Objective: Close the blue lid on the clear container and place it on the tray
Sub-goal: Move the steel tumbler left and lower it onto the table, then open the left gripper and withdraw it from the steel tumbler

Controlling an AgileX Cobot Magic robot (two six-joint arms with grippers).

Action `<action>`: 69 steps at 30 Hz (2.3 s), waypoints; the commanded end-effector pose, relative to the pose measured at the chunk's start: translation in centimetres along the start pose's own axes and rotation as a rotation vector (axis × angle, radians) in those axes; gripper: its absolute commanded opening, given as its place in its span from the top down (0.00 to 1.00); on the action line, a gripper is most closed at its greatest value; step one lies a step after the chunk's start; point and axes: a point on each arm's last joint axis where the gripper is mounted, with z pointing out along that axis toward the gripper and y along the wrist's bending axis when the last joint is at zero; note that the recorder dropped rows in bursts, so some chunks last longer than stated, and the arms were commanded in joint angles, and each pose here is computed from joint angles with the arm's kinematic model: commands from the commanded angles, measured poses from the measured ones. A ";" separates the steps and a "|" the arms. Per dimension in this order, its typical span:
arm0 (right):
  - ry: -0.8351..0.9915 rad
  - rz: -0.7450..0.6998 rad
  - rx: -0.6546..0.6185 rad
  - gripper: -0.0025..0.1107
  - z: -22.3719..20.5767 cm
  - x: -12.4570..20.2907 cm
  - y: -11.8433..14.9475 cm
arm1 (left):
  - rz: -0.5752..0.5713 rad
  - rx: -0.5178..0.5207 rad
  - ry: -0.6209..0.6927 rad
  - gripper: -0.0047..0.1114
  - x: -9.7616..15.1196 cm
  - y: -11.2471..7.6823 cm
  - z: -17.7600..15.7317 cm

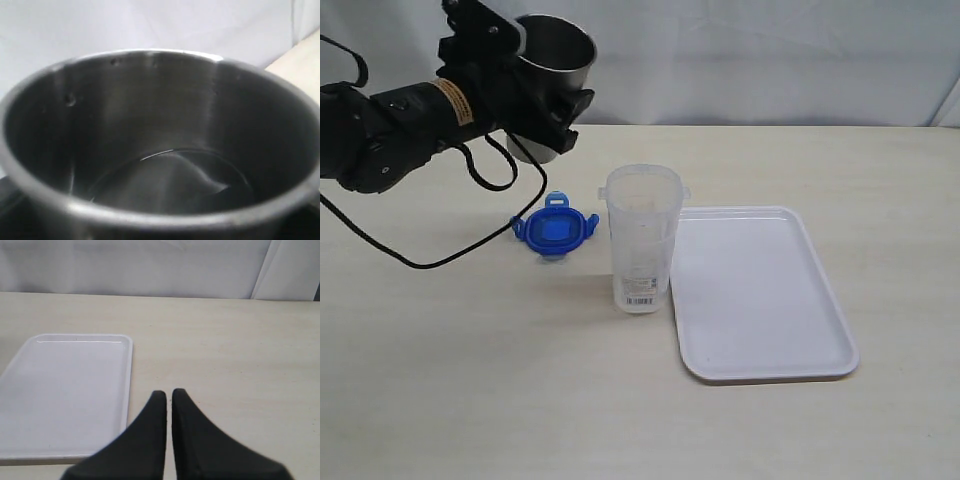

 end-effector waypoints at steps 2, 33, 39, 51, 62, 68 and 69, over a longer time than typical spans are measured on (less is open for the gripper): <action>-0.004 -0.001 -0.002 0.94 0.0 0.0 0.0 | -0.194 -0.128 -0.074 0.96 -0.6 3.3 -0.8; -0.004 -0.001 -0.002 0.94 0.0 0.0 0.0 | -0.348 -0.215 -0.125 0.96 11.0 13.4 3.1; -0.004 -0.001 -0.002 0.94 0.0 0.0 0.0 | -0.359 -0.222 -0.070 0.96 12.9 13.5 4.1; -0.004 -0.001 -0.002 0.94 0.0 0.0 0.0 | -0.337 -0.157 -0.057 0.96 15.2 12.3 4.7; -0.004 -0.001 -0.002 0.94 0.0 0.0 0.0 | -0.341 -0.154 -0.047 0.96 15.7 12.1 4.8; -0.004 -0.001 -0.002 0.94 0.0 0.0 0.0 | -0.370 -0.174 -0.037 0.96 15.8 12.3 4.7; -0.004 -0.001 -0.002 0.94 0.0 0.0 0.0 | -0.370 -0.174 -0.037 0.96 15.8 12.3 4.7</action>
